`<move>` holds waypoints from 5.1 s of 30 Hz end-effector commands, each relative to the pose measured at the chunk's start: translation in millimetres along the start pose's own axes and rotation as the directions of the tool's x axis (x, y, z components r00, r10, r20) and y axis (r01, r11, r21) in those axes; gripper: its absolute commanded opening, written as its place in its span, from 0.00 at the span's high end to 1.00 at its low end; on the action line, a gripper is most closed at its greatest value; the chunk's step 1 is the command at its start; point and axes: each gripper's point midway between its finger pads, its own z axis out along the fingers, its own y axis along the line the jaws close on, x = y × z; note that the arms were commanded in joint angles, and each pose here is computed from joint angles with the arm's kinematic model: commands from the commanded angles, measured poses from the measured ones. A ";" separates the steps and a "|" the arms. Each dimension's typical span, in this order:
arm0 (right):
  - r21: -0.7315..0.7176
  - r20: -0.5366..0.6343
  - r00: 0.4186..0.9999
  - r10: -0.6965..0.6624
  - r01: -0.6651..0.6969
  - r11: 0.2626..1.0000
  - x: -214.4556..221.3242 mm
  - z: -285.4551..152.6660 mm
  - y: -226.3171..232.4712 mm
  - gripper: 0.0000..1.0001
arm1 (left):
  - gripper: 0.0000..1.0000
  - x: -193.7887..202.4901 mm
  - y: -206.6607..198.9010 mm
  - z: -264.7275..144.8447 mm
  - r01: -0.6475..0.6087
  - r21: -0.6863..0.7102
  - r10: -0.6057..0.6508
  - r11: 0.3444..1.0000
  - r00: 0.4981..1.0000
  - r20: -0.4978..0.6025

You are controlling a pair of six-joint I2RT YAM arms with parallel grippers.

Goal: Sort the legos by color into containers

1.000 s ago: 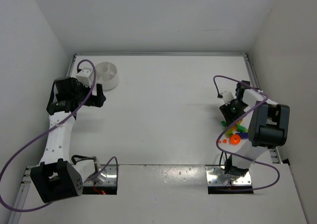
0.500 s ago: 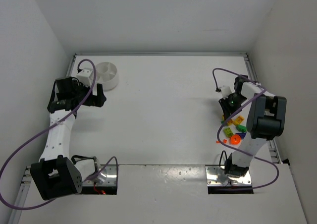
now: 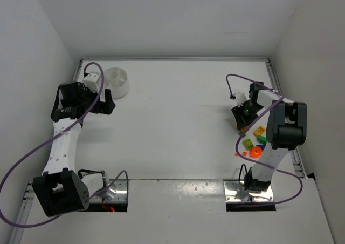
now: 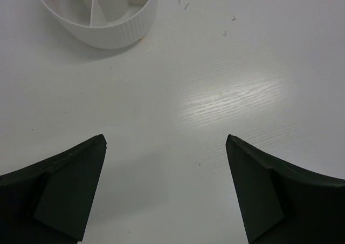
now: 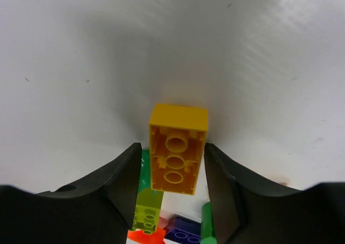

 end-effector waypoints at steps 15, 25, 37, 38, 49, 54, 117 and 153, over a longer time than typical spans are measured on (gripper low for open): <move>0.078 0.124 0.992 0.019 -0.029 0.997 -10.7 -12.7 2.0 0.80 | 0.01 -29.4 -11.9 -9.9 -0.020 0.061 0.014 0.998 0.995 0.095; -0.029 0.405 0.912 -0.063 0.082 0.996 -101.6 -93.6 57.8 0.87 | 0.03 -60.1 -69.6 -27.0 0.056 0.375 -0.127 0.925 0.978 0.167; -0.213 0.615 0.775 -0.146 0.341 0.916 -167.5 -164.4 191.9 0.87 | 0.06 -93.0 -135.9 -12.2 0.217 0.645 -0.302 0.732 0.953 0.022; -0.225 0.612 0.774 -0.162 0.366 0.903 -167.9 -167.2 199.9 0.87 | 0.06 -87.8 -153.4 -9.8 0.249 0.673 -0.311 0.697 0.950 -0.030; -0.295 0.576 0.751 -0.322 0.558 0.775 -177.5 -144.1 277.4 0.89 | 0.07 -57.2 -237.3 5.2 0.321 0.758 -0.265 0.568 0.943 -0.201; -0.283 0.545 0.755 -0.365 0.576 0.767 -178.9 -130.4 287.9 0.92 | 0.07 -47.6 -252.2 9.7 0.338 0.767 -0.241 0.545 0.940 -0.244; -0.086 0.444 0.760 -0.475 0.564 0.822 -156.3 -81.1 288.2 0.95 | 0.59 41.2 -325.2 53.8 0.630 0.702 -0.128 0.331 0.767 -0.629; 0.193 0.356 0.852 -0.384 0.335 0.922 -80.1 -76.3 181.1 0.32 | 0.97 -64.5 -50.3 82.5 0.269 0.198 -0.255 0.943 0.962 -0.094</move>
